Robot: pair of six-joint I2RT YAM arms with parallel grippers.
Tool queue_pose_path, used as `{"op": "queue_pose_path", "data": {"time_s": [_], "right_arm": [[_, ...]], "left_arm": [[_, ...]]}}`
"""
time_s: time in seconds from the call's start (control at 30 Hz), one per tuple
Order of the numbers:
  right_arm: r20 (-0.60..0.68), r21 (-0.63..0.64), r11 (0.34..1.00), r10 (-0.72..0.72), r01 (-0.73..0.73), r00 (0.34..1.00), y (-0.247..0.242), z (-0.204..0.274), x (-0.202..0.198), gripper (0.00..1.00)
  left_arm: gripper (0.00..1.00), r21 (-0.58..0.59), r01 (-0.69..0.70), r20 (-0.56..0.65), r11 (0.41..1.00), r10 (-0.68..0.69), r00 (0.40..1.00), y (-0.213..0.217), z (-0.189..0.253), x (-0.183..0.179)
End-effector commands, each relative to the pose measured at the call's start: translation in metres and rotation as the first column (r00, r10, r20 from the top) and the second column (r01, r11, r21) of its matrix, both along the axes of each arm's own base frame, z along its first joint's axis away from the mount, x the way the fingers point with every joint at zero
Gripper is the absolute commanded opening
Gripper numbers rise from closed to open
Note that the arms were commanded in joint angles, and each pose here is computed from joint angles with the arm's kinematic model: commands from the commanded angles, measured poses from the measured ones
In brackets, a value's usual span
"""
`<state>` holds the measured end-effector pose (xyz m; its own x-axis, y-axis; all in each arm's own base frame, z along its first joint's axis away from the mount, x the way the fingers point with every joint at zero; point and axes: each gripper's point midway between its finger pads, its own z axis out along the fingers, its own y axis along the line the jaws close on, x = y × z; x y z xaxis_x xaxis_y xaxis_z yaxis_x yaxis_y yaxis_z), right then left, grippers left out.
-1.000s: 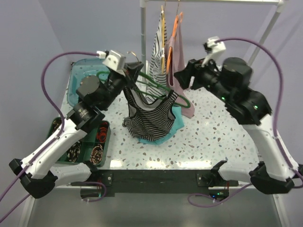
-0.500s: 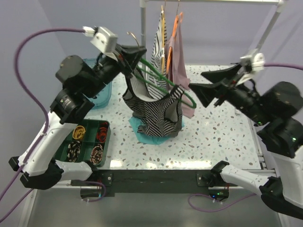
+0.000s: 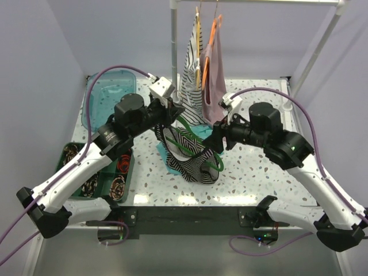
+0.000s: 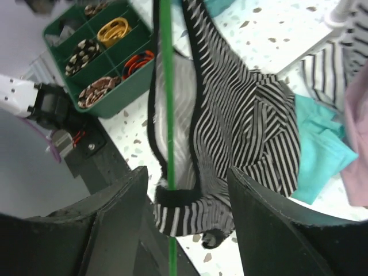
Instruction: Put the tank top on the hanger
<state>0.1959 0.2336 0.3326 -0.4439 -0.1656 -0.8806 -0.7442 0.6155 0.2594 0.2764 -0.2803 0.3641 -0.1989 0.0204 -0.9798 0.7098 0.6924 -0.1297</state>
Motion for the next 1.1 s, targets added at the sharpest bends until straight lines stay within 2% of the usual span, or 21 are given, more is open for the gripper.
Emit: {"op": "queue_pose_path", "data": {"time_s": [0.0,0.13,0.3,0.4,0.43,0.5,0.53,0.57,0.63,0.67,0.73,0.83,0.93,1.07], "right_arm": [[-0.012,-0.050,0.996,0.073,-0.074,0.997,0.021,-0.017,-0.020,0.59],[0.003,-0.174,0.984,-0.025,0.025,1.000,0.013,-0.041,-0.015,0.58],[0.015,-0.184,0.981,-0.055,0.057,0.998,0.008,-0.043,-0.015,0.50],[0.016,-0.192,0.978,-0.081,0.082,0.997,0.003,-0.046,-0.013,0.39],[0.018,-0.184,0.979,-0.083,0.084,0.996,0.002,-0.047,-0.014,0.28],[0.023,-0.143,0.986,-0.087,0.089,0.996,0.004,-0.041,-0.015,0.14],[0.027,-0.127,0.988,-0.090,0.093,0.996,0.003,-0.038,-0.016,0.00],[0.027,-0.116,0.989,-0.093,0.096,0.995,0.002,-0.036,-0.017,0.00],[0.030,-0.108,0.987,-0.118,0.121,0.992,-0.001,-0.034,-0.016,0.00],[0.037,-0.104,0.985,-0.135,0.138,0.990,-0.005,-0.032,-0.015,0.00],[0.029,-0.133,0.976,-0.168,0.171,0.985,-0.014,-0.038,-0.015,0.00],[0.013,-0.160,0.971,-0.178,0.178,0.984,-0.025,-0.050,-0.022,0.00],[-0.021,-0.161,0.973,-0.173,0.168,0.985,-0.035,-0.061,-0.035,0.00],[-0.054,-0.152,0.973,-0.186,0.176,0.981,-0.051,-0.062,-0.050,0.00]], "left_arm": [[0.00,-0.144,0.020,0.109,0.989,-0.004,0.994,-0.003,0.049,-0.004],[0.00,-0.156,0.026,0.120,0.987,-0.008,0.993,-0.004,0.053,-0.005],[0.00,-0.174,0.039,0.140,0.984,-0.014,0.990,-0.003,0.063,-0.007],[0.00,-0.176,0.051,0.142,0.983,-0.026,0.990,-0.005,0.063,-0.008],[0.00,-0.176,0.060,0.141,0.982,-0.035,0.989,-0.007,0.062,-0.009],[0.00,-0.182,0.062,0.134,0.981,-0.038,0.990,-0.009,0.059,-0.008],[0.00,-0.181,0.062,0.130,0.982,-0.039,0.991,-0.010,0.057,-0.007],[0.00,-0.179,0.061,0.124,0.982,-0.039,0.992,-0.012,0.054,-0.005],[0.12,-0.183,0.051,0.118,0.982,-0.030,0.993,-0.013,0.054,-0.002],[0.29,-0.189,0.044,0.117,0.981,-0.022,0.993,-0.012,0.055,-0.001],[0.51,-0.210,0.022,0.131,0.977,0.006,0.991,-0.007,0.064,-0.001],[0.67,-0.241,-0.017,0.156,0.970,0.056,0.986,0.005,0.078,-0.001],[0.72,-0.265,-0.036,0.172,0.964,0.084,0.981,0.015,0.087,-0.005],[0.75,-0.286,-0.068,0.181,0.956,0.124,0.976,0.028,0.092,-0.010]]}}
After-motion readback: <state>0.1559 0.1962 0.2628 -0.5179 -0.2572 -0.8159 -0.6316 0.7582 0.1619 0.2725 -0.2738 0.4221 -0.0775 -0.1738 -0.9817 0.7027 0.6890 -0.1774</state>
